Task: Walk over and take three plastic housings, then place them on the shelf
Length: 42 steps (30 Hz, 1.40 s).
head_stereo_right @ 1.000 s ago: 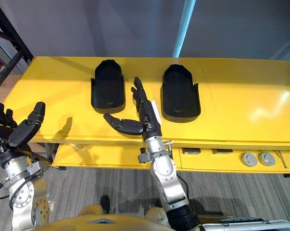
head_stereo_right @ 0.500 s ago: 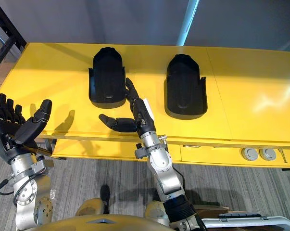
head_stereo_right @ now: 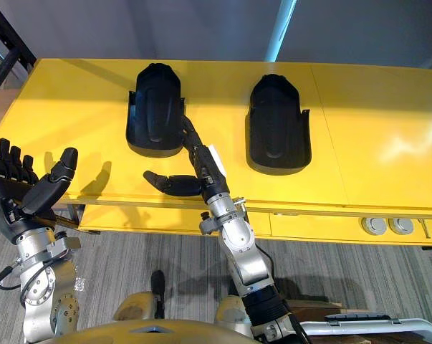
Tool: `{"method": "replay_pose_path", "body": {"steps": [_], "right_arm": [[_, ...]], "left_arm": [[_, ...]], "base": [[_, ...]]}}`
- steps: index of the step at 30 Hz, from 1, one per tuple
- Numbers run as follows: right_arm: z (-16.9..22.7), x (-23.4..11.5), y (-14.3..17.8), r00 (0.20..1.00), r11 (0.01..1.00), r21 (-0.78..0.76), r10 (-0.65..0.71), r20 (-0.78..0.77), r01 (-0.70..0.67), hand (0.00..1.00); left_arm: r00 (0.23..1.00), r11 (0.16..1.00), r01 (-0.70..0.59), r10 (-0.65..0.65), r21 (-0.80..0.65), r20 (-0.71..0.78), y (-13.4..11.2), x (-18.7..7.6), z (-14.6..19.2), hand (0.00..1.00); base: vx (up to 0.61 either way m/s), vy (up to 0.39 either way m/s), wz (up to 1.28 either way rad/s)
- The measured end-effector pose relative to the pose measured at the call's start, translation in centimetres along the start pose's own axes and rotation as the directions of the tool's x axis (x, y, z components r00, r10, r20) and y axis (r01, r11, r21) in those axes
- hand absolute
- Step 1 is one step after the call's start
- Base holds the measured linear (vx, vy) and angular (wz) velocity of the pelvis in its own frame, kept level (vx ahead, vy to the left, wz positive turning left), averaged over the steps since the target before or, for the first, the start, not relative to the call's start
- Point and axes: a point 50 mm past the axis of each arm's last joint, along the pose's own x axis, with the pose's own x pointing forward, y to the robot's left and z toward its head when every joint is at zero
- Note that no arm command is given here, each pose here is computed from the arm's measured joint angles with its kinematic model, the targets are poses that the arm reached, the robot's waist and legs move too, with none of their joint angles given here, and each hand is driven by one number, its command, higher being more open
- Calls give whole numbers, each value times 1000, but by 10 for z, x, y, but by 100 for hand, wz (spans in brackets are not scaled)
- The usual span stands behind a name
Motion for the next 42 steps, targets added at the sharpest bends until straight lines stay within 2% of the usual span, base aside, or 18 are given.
{"method": "replay_pose_path", "body": {"steps": [12, 23, 29, 36, 42], "right_arm": [[0, 0, 7, 998, 998, 6, 60, -1, -60, 100], [0, 0, 8, 999, 999, 8, 50, 2, -50, 100], [16, 1, 2, 996, 1000, 0, -6, 93, 6, 100], [65, -10, -17, 931, 989, -1, -137, 338, 146, 100], [68, -41, -33, 924, 975, -33, -196, 327, 219, 100]], "left_arm": [[1000, 1000, 10, -10, -14, -5, 0, 0, 0, 100], [1000, 1000, 24, -24, -16, -13, -2, -2, -1, 100], [999, 999, 41, -42, -20, -24, -4, -4, -3, 100], [999, 999, 35, -36, -42, -30, -3, -4, -3, 100], [998, 997, 58, -60, -57, -36, -3, -4, -3, 100]], "base": [[0, 0, 0], [0, 0, 0], [0, 0, -4], [5, 4, -11], [10, 12, -22]]}}
